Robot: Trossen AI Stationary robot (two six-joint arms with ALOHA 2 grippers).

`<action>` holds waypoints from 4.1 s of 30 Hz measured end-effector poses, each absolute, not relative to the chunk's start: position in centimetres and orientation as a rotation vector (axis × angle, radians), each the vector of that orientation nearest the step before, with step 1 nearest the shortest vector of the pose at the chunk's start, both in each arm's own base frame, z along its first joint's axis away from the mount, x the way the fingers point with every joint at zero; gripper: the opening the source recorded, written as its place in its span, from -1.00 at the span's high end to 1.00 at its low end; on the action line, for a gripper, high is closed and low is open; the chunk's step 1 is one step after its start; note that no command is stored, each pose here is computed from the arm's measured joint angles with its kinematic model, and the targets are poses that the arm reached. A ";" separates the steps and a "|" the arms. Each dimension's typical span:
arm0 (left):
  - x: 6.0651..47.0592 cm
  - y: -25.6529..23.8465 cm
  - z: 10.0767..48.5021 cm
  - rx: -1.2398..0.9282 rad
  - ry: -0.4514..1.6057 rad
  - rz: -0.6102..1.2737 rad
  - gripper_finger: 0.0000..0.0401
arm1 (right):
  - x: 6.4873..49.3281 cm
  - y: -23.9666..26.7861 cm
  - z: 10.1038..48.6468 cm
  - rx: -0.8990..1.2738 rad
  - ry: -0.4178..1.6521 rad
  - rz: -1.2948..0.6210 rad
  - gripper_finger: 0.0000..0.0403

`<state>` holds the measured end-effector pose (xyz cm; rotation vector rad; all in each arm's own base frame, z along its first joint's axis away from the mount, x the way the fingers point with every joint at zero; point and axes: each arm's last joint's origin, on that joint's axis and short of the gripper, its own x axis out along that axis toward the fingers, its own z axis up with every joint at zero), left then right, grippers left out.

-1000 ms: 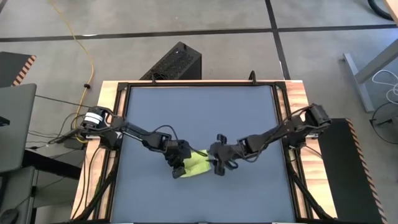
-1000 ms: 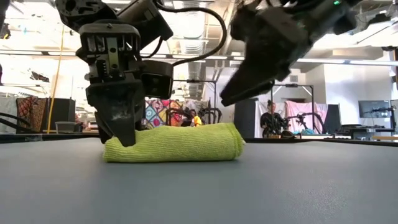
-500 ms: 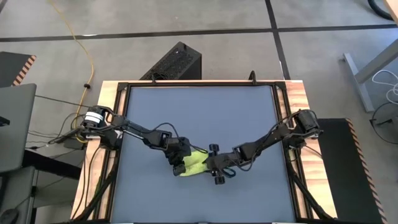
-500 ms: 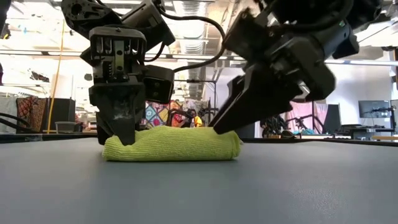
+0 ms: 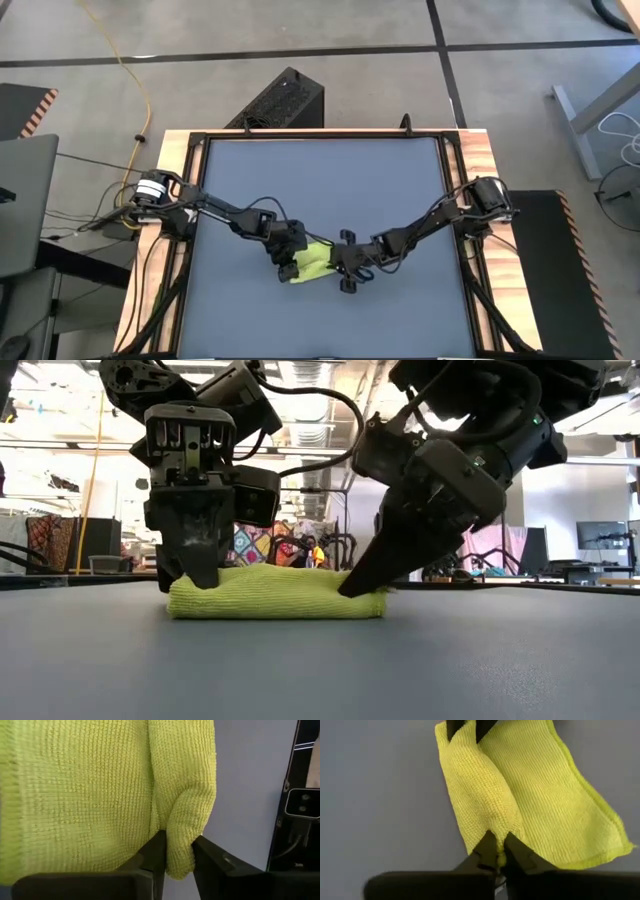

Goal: Roll towel
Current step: Roll the green microfiber towel

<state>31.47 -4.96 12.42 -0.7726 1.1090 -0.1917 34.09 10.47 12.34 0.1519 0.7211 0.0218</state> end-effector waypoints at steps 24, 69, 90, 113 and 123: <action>29.5 -5.9 14.0 -0.394 1.124 -0.095 0.38 | 34.2 8.8 12.0 0.498 0.801 -0.083 0.83; 29.9 -7.7 12.7 -0.226 0.827 -0.037 0.51 | 34.4 7.7 11.8 0.677 0.813 -0.147 0.82; 29.9 -4.4 11.7 -0.508 0.994 -0.087 0.94 | 33.0 4.9 15.6 0.775 0.891 -0.059 0.05; 29.8 -2.4 11.5 -0.658 1.046 -0.122 0.94 | 34.2 10.6 14.8 -0.183 0.632 0.168 0.05; 29.7 -2.4 11.5 -0.652 1.050 -0.123 0.94 | 34.8 10.6 13.0 -0.197 0.648 0.086 0.05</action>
